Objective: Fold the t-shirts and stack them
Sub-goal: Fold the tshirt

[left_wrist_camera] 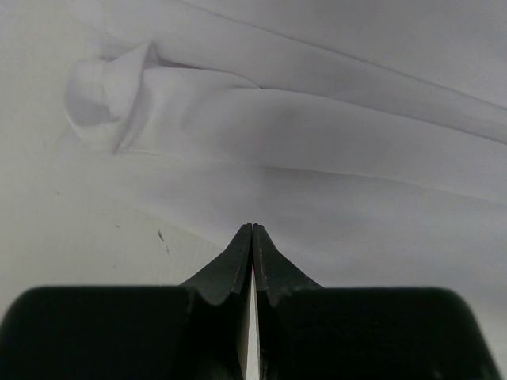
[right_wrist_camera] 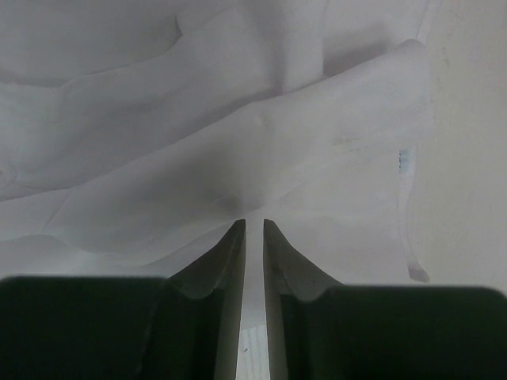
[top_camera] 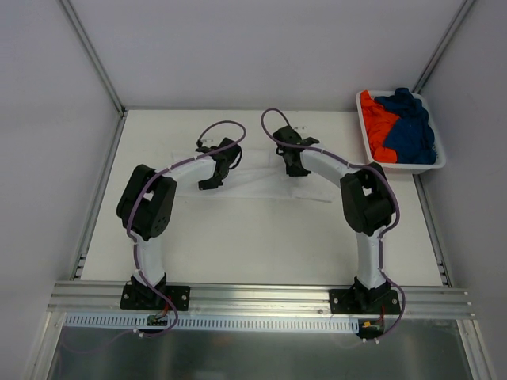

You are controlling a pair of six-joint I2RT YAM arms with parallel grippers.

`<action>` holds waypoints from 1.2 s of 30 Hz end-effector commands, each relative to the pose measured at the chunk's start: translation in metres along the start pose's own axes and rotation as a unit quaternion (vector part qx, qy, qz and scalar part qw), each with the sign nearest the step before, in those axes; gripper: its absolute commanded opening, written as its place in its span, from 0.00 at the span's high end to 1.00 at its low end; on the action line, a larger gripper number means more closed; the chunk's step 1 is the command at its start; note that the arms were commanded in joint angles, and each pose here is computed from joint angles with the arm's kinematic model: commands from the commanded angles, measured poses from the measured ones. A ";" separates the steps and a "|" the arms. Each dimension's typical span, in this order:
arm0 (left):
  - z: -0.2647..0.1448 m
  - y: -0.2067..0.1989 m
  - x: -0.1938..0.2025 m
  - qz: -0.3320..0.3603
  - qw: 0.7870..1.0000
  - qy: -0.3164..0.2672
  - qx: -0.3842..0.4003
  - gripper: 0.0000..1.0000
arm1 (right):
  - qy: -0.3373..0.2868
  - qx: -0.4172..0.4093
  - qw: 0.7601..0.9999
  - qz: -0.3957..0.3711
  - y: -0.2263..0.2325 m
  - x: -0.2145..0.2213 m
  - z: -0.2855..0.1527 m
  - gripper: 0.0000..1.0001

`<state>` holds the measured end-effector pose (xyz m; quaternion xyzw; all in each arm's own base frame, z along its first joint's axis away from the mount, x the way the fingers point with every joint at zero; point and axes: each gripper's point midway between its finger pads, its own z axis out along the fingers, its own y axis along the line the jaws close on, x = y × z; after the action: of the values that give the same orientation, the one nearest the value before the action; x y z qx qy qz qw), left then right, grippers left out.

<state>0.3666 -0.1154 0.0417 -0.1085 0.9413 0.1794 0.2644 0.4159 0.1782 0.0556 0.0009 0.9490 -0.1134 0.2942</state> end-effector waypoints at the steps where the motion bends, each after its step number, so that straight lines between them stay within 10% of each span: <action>1: 0.000 0.002 0.012 0.010 1.000 0.012 -0.002 1.00 | 0.039 -0.005 0.999 0.008 0.000 0.007 0.005 0.83; 36: -0.081 -0.083 0.156 0.038 0.992 0.062 0.102 1.00 | 0.095 -0.038 0.994 0.028 -0.001 -0.015 0.050 0.84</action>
<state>0.2522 -0.2113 0.0145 -0.0603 0.9574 0.1162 0.2574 0.4558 0.1748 0.0244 0.0303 0.9708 -0.0716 0.2270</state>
